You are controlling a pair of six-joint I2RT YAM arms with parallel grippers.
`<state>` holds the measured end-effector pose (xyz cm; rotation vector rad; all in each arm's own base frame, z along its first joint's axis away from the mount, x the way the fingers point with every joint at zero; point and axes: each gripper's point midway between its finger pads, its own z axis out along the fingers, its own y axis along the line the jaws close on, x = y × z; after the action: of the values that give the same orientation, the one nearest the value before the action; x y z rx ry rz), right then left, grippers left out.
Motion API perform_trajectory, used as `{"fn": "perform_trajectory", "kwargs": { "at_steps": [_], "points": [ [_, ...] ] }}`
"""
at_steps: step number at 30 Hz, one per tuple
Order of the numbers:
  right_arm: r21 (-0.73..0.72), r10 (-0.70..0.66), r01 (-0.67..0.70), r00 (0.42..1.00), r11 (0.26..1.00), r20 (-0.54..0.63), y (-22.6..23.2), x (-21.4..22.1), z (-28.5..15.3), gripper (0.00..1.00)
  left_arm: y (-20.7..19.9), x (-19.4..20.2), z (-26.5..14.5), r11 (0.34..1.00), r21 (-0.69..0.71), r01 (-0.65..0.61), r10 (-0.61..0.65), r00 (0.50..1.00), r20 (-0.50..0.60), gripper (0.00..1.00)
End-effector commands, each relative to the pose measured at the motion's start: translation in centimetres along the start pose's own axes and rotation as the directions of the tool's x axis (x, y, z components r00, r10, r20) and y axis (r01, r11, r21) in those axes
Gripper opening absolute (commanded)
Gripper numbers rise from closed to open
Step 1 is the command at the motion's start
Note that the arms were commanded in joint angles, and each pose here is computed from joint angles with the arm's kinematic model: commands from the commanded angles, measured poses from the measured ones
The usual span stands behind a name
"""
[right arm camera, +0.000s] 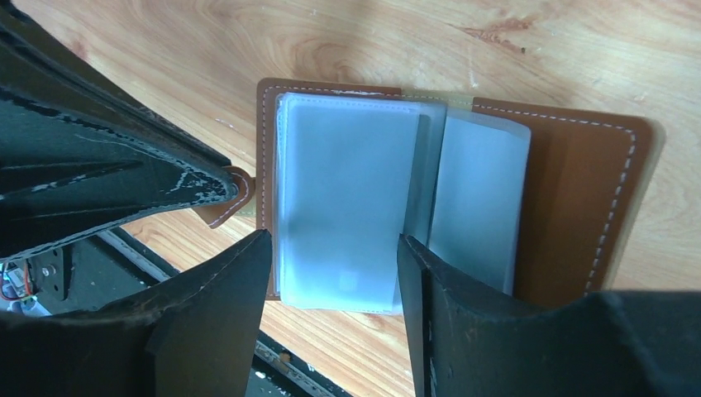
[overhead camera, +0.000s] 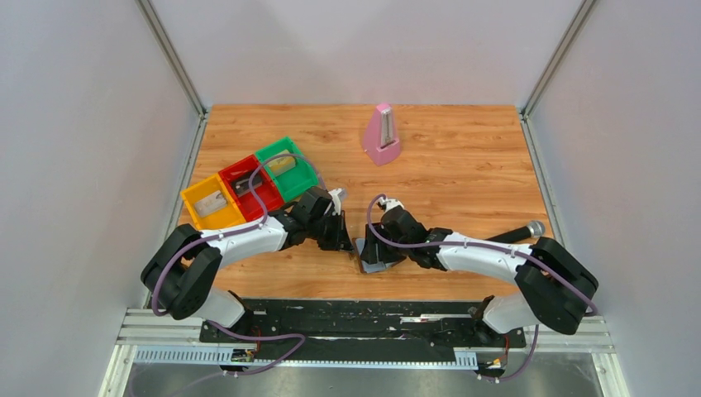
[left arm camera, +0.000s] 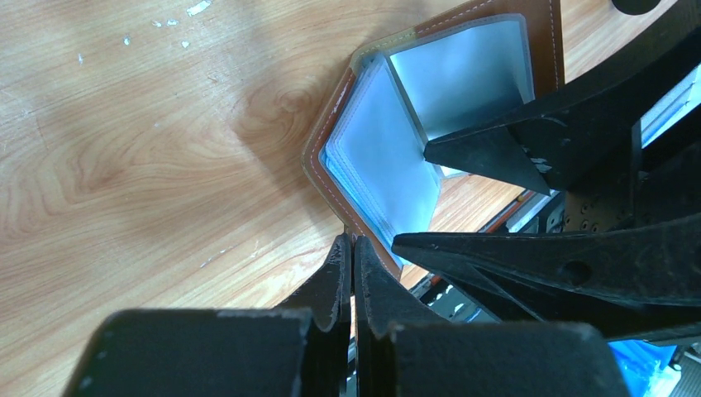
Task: Take the credit cards out of the card holder
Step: Remove the credit card from the card holder.
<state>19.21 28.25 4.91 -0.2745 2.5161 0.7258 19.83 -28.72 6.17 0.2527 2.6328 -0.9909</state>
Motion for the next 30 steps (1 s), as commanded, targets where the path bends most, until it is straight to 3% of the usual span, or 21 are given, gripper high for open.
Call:
{"fn": "perform_trajectory", "kwargs": {
  "at_steps": [1,6,12,30],
  "points": [
    [-0.034,-0.006,0.007,0.999,0.999,0.048,1.5,-1.7,0.4,0.59,-1.4,-0.8,-0.6,0.999,0.042,-0.016,0.014,0.999,0.036,0.0],
    [-0.007,-0.008,0.009,0.999,1.0,0.042,0.9,-1.4,0.6,0.57,-1.4,-0.9,-0.6,0.999,0.043,-0.017,0.015,0.999,0.039,0.0],
    [0.071,-0.01,0.005,0.997,0.997,0.076,-0.5,-1.9,0.4,0.47,-1.4,-0.8,-0.5,0.999,0.041,-0.019,0.018,0.999,0.036,0.0],
    [0.282,-0.034,-0.006,0.99,0.959,0.138,-4.6,-2.8,-2.2,0.45,-1.1,-0.5,-0.7,0.999,0.028,-0.025,0.024,0.999,0.025,0.0]
  ]
}}
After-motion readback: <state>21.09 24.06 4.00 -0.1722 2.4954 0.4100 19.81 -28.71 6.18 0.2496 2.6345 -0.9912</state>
